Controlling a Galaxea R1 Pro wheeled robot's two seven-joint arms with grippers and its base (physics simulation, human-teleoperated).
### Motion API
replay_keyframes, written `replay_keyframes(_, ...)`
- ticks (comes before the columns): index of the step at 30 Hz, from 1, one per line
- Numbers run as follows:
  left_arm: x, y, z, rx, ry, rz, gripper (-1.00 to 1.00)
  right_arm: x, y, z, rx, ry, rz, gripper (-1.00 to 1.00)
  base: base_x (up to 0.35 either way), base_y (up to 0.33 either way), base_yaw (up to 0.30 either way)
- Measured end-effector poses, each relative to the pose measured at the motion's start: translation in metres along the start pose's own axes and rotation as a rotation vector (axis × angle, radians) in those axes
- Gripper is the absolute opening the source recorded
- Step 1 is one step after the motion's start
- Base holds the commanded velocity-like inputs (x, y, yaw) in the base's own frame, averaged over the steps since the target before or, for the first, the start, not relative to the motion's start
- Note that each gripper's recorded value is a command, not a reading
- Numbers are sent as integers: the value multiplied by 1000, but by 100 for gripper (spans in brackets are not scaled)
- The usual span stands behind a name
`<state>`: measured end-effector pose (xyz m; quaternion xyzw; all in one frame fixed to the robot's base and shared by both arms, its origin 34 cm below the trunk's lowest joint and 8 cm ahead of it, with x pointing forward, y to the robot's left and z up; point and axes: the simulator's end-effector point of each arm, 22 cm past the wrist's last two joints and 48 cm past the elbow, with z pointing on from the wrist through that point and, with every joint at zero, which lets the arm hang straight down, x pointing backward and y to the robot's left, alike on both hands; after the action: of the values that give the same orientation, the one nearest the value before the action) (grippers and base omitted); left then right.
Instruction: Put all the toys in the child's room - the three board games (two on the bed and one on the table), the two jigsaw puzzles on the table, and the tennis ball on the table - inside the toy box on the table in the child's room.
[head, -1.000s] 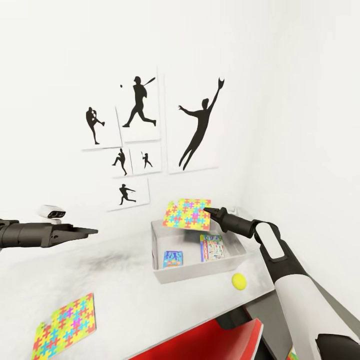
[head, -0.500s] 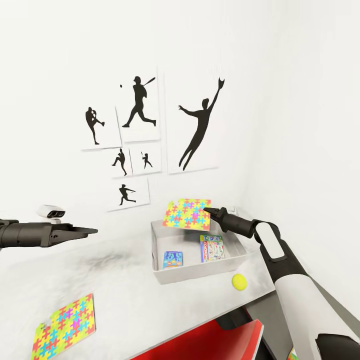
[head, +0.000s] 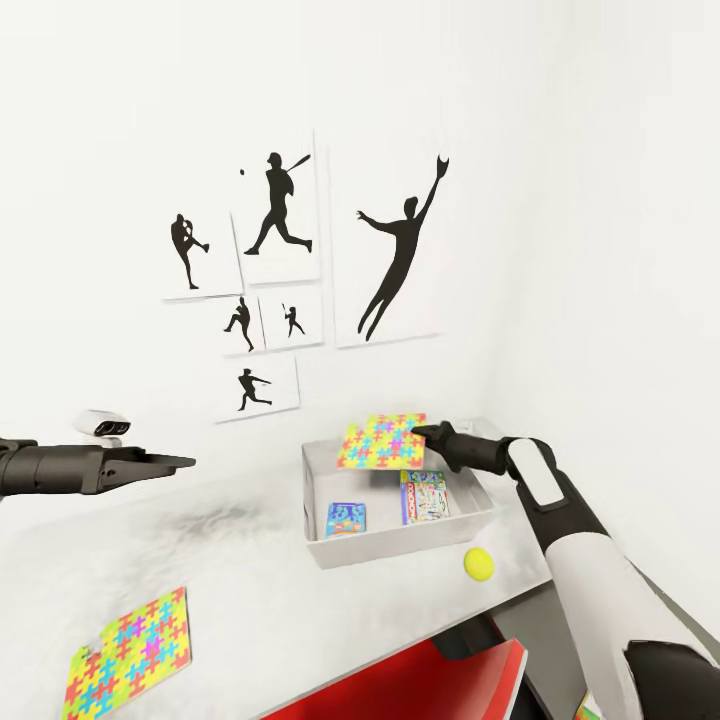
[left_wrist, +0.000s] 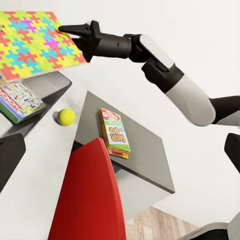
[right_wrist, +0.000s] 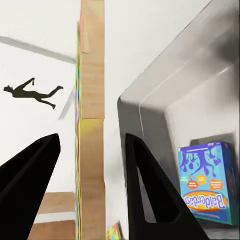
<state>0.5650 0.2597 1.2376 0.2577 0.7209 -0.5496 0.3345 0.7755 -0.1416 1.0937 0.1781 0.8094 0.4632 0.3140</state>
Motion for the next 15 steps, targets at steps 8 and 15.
replay_keyframes(8, 0, 0, 0, 0, 0, 1, 100, 4, -17, 15, 64, 62, 58, -100, 0, 0, 0)
replay_keyframes(15, 0, 0, 0, 0, 0, 0, 100, 14, -27, 19, 107, 95, 39, -100, 0, 0, 0)
